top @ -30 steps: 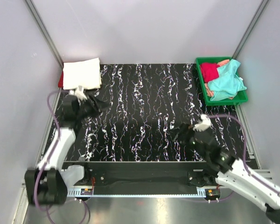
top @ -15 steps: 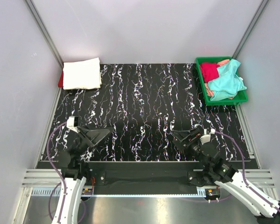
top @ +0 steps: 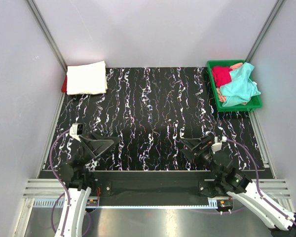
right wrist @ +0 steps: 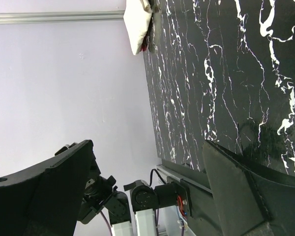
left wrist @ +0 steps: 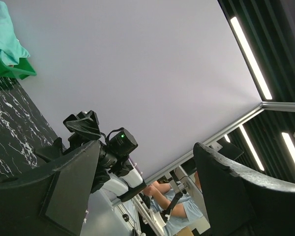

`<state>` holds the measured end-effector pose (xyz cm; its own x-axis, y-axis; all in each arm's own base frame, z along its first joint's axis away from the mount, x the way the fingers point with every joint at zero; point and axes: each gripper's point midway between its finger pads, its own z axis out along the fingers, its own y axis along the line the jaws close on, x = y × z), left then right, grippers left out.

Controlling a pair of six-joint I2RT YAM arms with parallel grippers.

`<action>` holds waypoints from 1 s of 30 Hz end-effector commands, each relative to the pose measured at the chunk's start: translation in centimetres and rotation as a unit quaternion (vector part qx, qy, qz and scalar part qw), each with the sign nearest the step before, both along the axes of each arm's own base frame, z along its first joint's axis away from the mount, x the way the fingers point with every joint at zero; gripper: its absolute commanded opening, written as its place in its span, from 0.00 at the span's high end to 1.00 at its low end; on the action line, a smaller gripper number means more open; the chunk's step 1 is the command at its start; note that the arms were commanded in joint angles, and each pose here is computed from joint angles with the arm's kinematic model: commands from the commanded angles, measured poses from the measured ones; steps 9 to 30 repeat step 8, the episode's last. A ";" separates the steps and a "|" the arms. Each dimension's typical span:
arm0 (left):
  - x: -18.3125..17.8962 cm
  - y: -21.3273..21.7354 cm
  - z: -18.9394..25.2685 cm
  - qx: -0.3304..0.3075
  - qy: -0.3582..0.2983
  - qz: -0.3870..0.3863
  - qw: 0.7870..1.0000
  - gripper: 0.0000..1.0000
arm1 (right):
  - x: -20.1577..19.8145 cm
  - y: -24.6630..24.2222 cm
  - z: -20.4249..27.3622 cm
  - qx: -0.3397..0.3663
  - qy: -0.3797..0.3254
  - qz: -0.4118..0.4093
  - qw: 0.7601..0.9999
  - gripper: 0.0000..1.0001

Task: Fold and stack the t-shirts
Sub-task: Reset both grippers

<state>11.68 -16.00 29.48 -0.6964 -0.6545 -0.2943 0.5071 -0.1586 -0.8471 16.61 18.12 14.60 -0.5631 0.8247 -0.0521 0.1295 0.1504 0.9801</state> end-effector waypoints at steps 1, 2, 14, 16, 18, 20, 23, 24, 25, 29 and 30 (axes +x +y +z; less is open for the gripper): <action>0.5 -0.4 -6.7 0.009 0.025 -0.021 0.999 0.17 | -0.7 -0.5 -6.6 -0.055 0.073 0.000 0.996 0.00; 0.5 -0.5 -6.8 0.010 0.026 -0.023 0.999 0.17 | -0.8 -0.5 -7.0 -0.054 0.082 -0.001 0.995 0.00; 0.0 -0.7 -6.9 0.018 0.023 -0.034 0.999 0.17 | -0.9 -0.2 -6.5 -0.055 0.071 0.012 0.996 0.00; 0.0 -0.7 -6.9 0.018 0.023 -0.034 0.999 0.17 | -0.9 -0.2 -6.5 -0.055 0.071 0.012 0.996 0.00; 0.0 -0.7 -6.9 0.018 0.023 -0.034 0.999 0.17 | -0.9 -0.2 -6.5 -0.055 0.071 0.012 0.996 0.00; 0.0 -0.7 -6.9 0.018 0.023 -0.034 0.999 0.17 | -0.9 -0.2 -6.5 -0.055 0.071 0.012 0.996 0.00; 0.0 -0.7 -6.9 0.018 0.023 -0.034 0.999 0.17 | -0.9 -0.2 -6.5 -0.055 0.071 0.012 0.996 0.00; 0.0 -0.7 -6.9 0.018 0.023 -0.034 0.999 0.17 | -0.9 -0.2 -6.5 -0.055 0.071 0.012 0.996 0.00; 0.0 -0.7 -6.9 0.018 0.023 -0.034 0.999 0.17 | -0.9 -0.2 -6.5 -0.055 0.071 0.012 0.996 0.00; 0.0 -0.7 -6.9 0.018 0.023 -0.034 0.999 0.17 | -0.9 -0.2 -6.5 -0.055 0.071 0.012 0.996 0.00; 0.0 -0.7 -6.9 0.018 0.023 -0.034 0.999 0.17 | -0.9 -0.2 -6.5 -0.055 0.071 0.012 0.996 0.00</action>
